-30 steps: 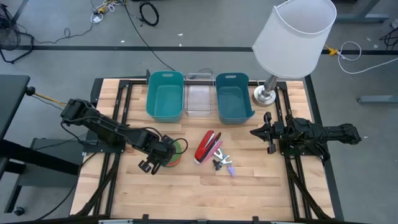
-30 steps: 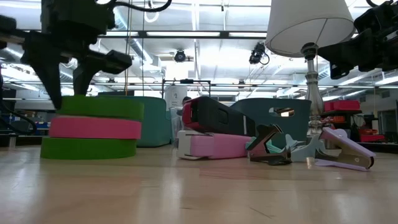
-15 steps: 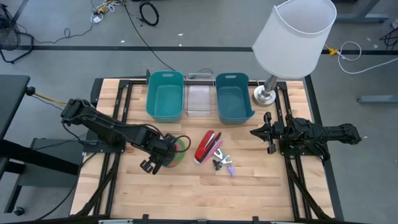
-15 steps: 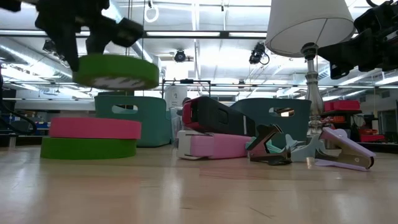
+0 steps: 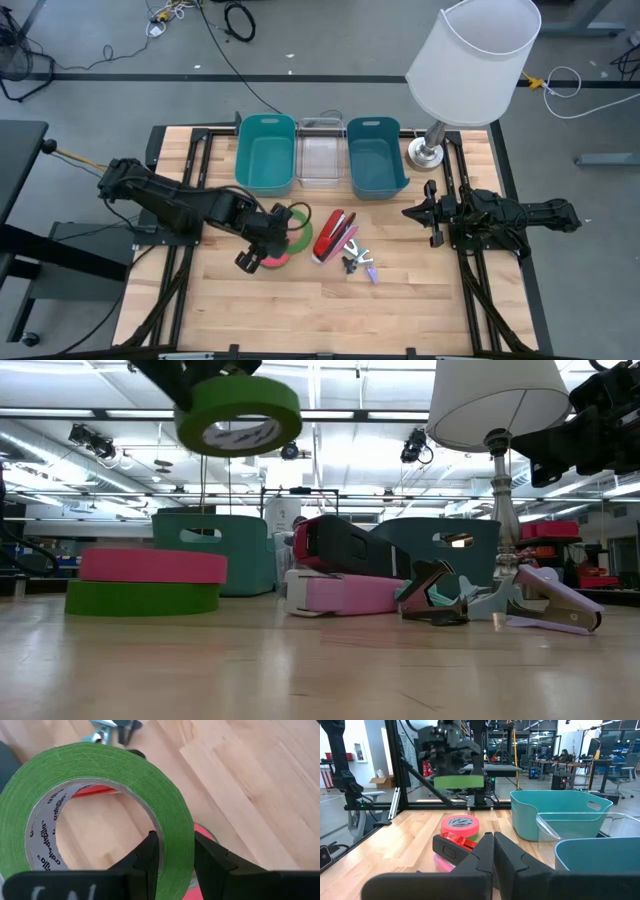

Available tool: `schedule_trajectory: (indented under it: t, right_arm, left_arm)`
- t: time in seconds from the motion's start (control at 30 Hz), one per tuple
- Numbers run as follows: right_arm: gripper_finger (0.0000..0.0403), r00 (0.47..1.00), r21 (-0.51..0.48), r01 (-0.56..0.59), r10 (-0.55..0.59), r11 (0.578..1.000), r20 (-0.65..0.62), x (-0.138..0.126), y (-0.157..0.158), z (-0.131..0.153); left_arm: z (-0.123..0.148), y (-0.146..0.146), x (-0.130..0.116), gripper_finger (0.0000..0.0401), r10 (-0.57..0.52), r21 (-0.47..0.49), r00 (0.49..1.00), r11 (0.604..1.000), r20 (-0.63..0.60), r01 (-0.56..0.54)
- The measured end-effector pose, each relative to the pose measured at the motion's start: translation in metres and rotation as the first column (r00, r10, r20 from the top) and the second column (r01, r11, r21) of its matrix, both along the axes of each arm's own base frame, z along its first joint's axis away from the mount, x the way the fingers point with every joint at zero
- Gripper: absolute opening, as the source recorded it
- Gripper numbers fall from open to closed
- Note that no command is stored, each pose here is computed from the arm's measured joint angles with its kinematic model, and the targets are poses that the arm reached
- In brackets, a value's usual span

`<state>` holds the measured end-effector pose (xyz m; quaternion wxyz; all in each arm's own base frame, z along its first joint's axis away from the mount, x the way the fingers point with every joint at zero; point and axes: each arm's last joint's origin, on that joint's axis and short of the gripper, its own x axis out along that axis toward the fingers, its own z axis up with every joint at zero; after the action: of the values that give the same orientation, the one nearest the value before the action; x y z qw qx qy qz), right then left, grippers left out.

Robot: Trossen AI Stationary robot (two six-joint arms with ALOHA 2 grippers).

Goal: Pick and place Stapler, Stapler remover, tape
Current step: Put the green tape into the green bin

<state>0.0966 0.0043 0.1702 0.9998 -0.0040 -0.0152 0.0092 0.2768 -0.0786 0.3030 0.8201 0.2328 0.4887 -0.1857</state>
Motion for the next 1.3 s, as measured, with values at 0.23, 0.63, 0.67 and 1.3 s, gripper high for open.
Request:
schedule_trajectory:
  t: [0.23, 0.63, 0.67, 1.3]
  right_arm:
    - [0.0016, 1.000, 0.000, 0.000, 0.000, 1.000, 0.000, 0.000, 0.000, 0.000]
    - [0.0016, 1.000, 0.000, 0.000, 0.000, 1.000, 0.000, 0.000, 0.000, 0.000]
    - [0.0016, 1.000, 0.000, 0.000, 0.000, 1.000, 0.000, 0.000, 0.000, 0.000]
    - [0.0016, 1.000, 0.000, 0.000, 0.000, 1.000, 0.000, 0.000, 0.000, 0.000]
  left_arm:
    - [0.007, 0.019, 0.005, 0.0106, 0.067, -0.003, 0.998, 0.998, 0.012, -0.067]
    - [0.005, 0.073, 0.006, 0.0106, 0.260, 0.011, 0.964, 0.966, -0.048, -0.260]
    - [0.005, 0.078, 0.006, 0.0106, 0.275, 0.012, 0.960, 0.961, -0.050, -0.275]
    - [0.004, 0.161, -0.009, 0.0106, 0.616, -0.017, 0.783, 0.785, -0.085, -0.619]
